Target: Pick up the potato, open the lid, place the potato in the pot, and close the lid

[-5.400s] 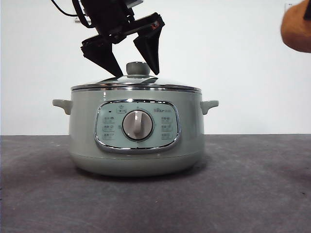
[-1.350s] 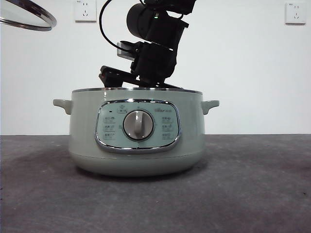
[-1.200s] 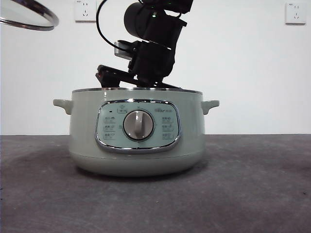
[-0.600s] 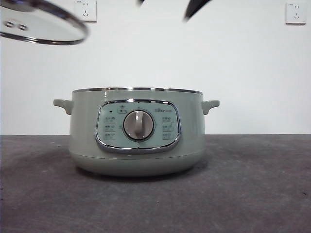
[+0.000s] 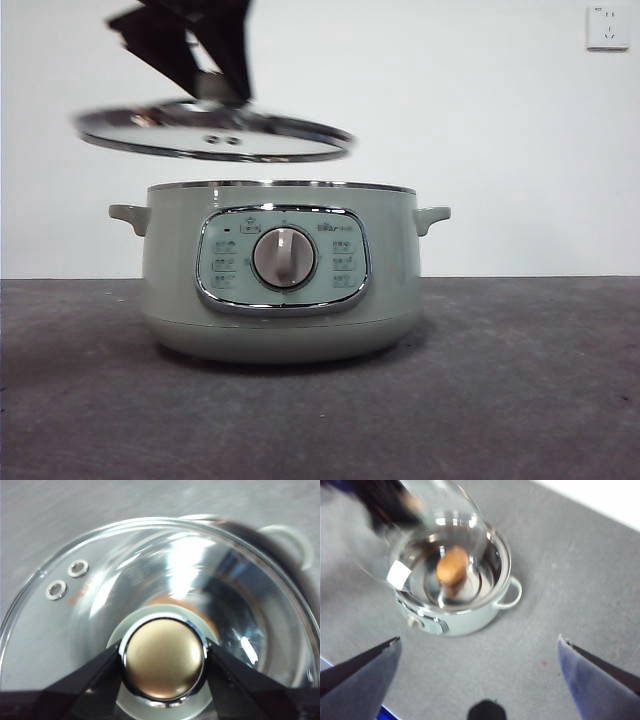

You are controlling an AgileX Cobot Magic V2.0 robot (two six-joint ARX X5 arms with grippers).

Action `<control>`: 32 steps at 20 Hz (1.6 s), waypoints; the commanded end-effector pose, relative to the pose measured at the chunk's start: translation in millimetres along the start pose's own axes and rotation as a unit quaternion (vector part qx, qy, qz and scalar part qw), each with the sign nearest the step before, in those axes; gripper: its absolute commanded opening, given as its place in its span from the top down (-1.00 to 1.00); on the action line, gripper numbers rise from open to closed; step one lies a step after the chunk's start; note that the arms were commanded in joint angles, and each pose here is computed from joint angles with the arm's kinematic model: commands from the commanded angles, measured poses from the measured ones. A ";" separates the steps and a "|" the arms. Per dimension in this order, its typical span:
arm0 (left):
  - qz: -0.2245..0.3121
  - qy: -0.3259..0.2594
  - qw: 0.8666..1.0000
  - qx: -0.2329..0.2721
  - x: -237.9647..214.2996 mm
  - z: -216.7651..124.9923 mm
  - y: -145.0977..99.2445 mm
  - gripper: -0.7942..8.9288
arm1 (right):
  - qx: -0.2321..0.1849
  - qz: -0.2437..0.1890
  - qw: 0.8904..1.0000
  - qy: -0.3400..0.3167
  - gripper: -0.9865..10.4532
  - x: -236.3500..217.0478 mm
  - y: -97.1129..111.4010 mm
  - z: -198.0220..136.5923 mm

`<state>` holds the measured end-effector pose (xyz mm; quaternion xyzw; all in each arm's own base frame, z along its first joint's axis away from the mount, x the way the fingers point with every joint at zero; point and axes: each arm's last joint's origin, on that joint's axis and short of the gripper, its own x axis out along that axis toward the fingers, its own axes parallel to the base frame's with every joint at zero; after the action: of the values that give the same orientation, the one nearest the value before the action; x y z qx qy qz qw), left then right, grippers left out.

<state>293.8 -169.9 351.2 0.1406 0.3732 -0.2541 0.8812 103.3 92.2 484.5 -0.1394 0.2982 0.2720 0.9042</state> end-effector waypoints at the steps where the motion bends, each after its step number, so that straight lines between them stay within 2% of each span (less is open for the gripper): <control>1: -0.009 -0.017 1.000 0.009 7.2 6.7 -9.1 0.85 | 0.032 0.001 0.999 -0.006 -0.12 -14.3 -2.6 -9.9; 2: -0.011 -0.014 1.000 0.011 13.2 7.0 -11.7 0.85 | 0.039 0.001 0.999 -0.016 -0.14 -21.2 -3.9 -13.4; 5: -0.017 0.000 1.000 0.015 27.8 5.9 -16.6 0.85 | 0.059 0.002 0.998 -0.038 -0.45 -37.7 -7.0 -21.8; 10: -0.023 0.004 1.000 0.017 33.6 5.6 -18.8 0.85 | 0.071 0.008 0.996 -0.058 -0.45 -51.6 -9.4 -29.8; 13: -0.050 0.001 0.999 0.018 33.5 5.8 -20.8 0.85 | 0.073 0.010 0.995 -0.060 -0.45 -53.3 -9.6 -30.8; 17: -0.044 0.000 0.999 0.018 37.1 6.3 -20.6 0.85 | 0.072 0.018 0.995 -0.060 -0.45 -53.3 -9.1 -30.8; 27: -0.046 0.062 0.997 0.014 86.4 -6.1 -19.3 0.85 | 0.073 0.027 0.995 -0.059 -0.45 -53.2 -8.6 -30.8; 32: -0.049 0.068 0.996 0.011 88.1 -7.4 -19.8 0.83 | 0.073 0.027 0.995 -0.059 -0.45 -53.2 -8.6 -30.7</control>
<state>323.4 -209.6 311.1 0.1388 0.3919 -0.2974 0.8595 58.7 51.1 497.4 -0.0472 0.2524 0.2842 0.9238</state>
